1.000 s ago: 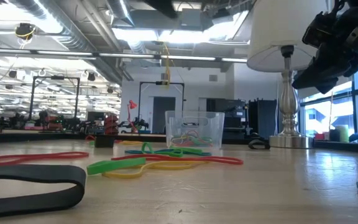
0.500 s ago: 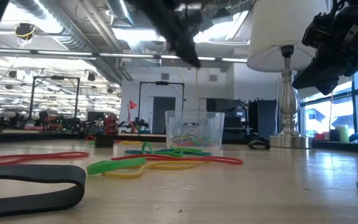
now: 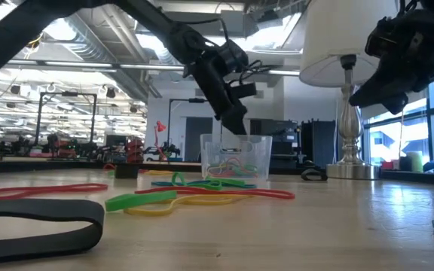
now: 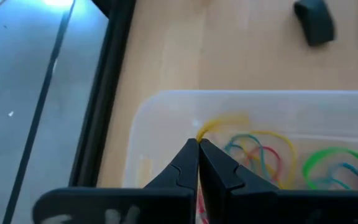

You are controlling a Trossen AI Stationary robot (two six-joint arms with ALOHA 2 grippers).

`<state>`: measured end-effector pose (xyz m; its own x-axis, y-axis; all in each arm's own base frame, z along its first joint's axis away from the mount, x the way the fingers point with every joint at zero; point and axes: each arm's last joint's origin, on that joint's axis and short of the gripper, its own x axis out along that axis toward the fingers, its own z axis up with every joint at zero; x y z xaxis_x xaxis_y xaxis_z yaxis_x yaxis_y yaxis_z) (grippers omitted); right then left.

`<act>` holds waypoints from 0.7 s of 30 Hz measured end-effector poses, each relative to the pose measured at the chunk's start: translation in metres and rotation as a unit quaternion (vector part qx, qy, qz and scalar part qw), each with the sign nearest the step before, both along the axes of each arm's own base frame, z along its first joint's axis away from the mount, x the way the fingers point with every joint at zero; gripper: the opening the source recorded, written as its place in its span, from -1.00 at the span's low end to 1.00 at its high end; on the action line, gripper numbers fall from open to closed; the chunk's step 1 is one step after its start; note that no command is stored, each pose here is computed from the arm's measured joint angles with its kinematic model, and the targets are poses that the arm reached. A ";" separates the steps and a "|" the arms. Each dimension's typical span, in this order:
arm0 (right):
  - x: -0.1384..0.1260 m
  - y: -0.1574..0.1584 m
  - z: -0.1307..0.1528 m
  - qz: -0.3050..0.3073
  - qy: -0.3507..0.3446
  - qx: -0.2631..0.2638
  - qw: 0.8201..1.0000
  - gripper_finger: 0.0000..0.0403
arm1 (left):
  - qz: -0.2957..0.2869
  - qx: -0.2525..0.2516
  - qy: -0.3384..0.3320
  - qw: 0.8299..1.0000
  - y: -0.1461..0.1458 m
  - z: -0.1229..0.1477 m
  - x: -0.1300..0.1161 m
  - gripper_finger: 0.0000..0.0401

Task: Pick and place rubber bands into bin
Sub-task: Put the yellow rubber band into the transparent bin

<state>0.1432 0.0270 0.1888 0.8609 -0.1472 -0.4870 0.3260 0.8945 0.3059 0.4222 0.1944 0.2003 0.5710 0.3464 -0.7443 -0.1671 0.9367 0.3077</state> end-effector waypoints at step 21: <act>0.002 -0.017 0.001 -0.067 -0.003 -0.011 0.998 -0.91 | -0.011 -0.010 0.070 0.997 -0.002 -0.009 -0.008 -0.58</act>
<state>0.1454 0.0102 0.1894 0.8361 -0.2718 -0.4766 0.4409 0.8498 0.2888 0.4143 0.1922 0.1917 0.4687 0.3187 -0.8239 -0.1025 0.9460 0.3077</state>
